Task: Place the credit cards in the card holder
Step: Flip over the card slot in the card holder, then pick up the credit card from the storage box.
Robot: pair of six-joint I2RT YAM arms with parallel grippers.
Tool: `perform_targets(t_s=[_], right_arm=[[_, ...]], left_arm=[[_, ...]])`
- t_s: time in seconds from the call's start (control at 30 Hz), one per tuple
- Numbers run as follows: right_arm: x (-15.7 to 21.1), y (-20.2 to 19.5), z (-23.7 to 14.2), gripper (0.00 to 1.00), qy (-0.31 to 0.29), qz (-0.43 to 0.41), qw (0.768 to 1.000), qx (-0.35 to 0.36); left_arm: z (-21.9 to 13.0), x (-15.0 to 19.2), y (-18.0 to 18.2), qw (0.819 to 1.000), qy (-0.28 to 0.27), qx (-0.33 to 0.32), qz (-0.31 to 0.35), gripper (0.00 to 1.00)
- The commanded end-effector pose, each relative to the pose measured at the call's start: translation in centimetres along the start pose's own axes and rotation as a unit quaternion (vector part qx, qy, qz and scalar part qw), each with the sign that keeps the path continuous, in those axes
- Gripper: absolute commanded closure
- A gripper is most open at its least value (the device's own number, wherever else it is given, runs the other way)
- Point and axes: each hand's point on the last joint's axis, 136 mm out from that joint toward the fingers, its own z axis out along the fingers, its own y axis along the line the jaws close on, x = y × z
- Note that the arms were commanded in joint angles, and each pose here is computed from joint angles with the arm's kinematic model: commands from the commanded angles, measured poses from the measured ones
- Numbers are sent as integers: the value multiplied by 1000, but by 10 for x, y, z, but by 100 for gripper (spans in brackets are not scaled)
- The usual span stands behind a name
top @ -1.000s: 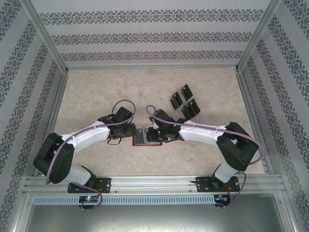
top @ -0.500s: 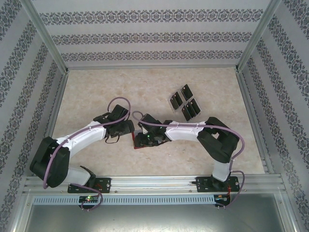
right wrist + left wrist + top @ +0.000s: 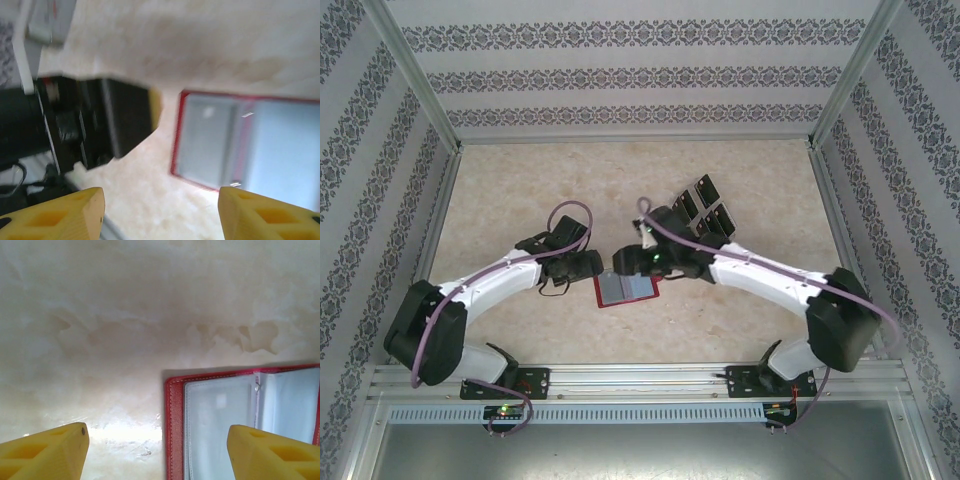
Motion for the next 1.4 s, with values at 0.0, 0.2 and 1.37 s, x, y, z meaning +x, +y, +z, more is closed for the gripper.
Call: perform_targets(t_s=[0.0, 0.2, 1.37], right_arm=[[-11, -57, -27, 38, -7, -11, 994, 108], [-44, -119, -57, 41, -11, -38, 972, 233], [-76, -218, -59, 60, 66, -107, 888, 443]], left_arm=[[4, 7, -13, 999, 13, -9, 46, 26], [15, 21, -3, 990, 18, -89, 105, 26], [32, 30, 13, 982, 32, -141, 123, 26]])
